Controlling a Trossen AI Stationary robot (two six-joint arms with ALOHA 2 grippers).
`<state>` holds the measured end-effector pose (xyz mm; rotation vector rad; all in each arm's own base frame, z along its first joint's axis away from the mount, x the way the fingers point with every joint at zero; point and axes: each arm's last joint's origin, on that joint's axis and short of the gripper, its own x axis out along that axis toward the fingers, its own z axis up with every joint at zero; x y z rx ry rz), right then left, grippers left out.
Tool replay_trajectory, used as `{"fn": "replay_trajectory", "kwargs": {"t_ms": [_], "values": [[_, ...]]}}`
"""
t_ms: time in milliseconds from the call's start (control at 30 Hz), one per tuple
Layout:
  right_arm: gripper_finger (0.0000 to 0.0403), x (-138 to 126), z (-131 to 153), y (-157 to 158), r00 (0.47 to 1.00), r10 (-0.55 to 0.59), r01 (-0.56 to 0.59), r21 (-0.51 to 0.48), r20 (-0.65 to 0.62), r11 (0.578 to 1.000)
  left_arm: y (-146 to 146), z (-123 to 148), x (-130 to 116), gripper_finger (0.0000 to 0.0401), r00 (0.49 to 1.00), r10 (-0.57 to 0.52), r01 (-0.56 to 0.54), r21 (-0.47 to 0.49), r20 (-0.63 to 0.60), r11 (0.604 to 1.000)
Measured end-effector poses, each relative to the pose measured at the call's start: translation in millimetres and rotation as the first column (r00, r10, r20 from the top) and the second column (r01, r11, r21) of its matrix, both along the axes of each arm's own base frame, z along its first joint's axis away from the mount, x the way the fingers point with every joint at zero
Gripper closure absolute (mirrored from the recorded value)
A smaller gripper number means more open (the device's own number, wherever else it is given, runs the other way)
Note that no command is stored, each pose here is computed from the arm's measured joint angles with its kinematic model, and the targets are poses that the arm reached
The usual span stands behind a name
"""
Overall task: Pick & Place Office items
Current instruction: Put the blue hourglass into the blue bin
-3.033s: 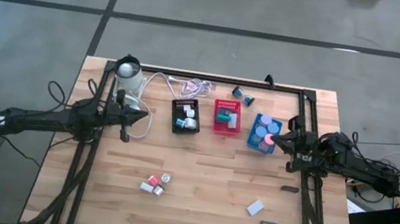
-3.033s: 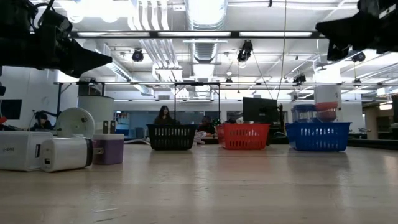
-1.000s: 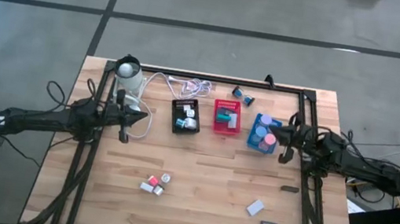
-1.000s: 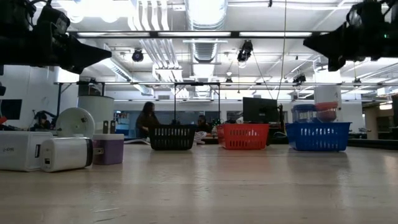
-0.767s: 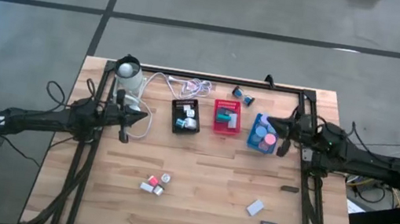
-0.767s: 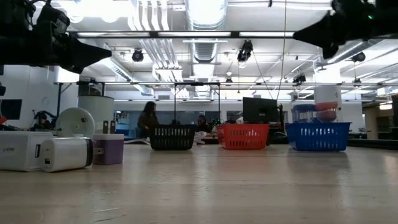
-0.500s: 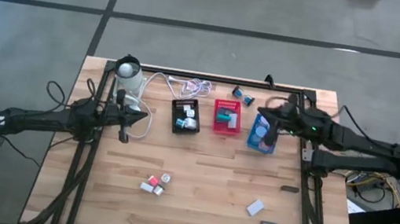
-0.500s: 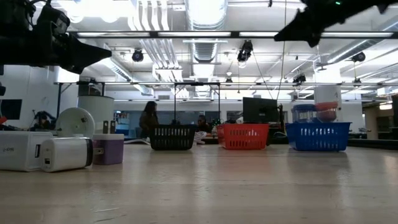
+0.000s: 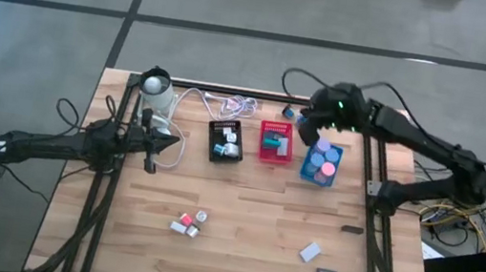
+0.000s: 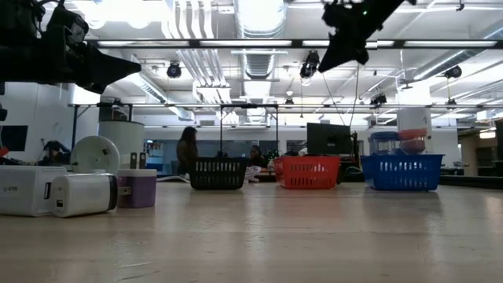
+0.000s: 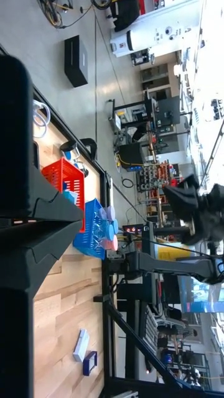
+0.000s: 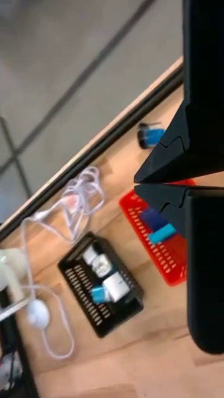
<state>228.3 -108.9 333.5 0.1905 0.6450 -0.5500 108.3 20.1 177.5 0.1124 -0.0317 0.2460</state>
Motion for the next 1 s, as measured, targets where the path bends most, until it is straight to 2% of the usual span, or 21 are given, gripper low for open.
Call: {"fn": "replay_trajectory", "kwargs": {"t_ms": [267,400,567,700,833,1000], "values": [[0.0394,14.6,-11.2,-54.1,0.977,-0.099,0.116,0.081,-0.191,0.99,0.0,0.0,0.0,0.0396,1.0,0.001,-0.001,0.003,-0.001,1.0],[0.0394,21.1,-29.1,-73.0,0.962,-0.092,0.124,0.114,-0.256,0.986,0.0,0.0,0.0,0.0396,1.0,0.001,-0.001,0.003,-0.001,1.0],[0.0394,21.6,-52.5,-97.2,0.947,-0.06,0.134,0.219,-0.314,0.966,0.0,-0.6,0.0,0.0396,1.0,0.001,-0.001,0.003,-0.008,1.0],[0.0391,24.7,-68.7,-111.7,0.926,-0.027,0.121,0.229,-0.376,0.966,0.0,-0.6,0.0,0.0396,1.0,0.001,-0.001,0.003,-0.008,1.0],[0.0371,28.4,-77.7,-122.6,0.899,-0.062,0.155,0.183,-0.433,0.971,0.0,-0.6,0.0,0.0396,1.0,0.002,-0.001,0.016,-0.011,1.0],[0.0321,27.7,-85.6,-129.8,0.887,-0.067,0.171,0.19,-0.456,0.967,0.0,-0.7,0.0,0.0396,1.0,0.002,-0.002,0.023,-0.013,1.0]]}}
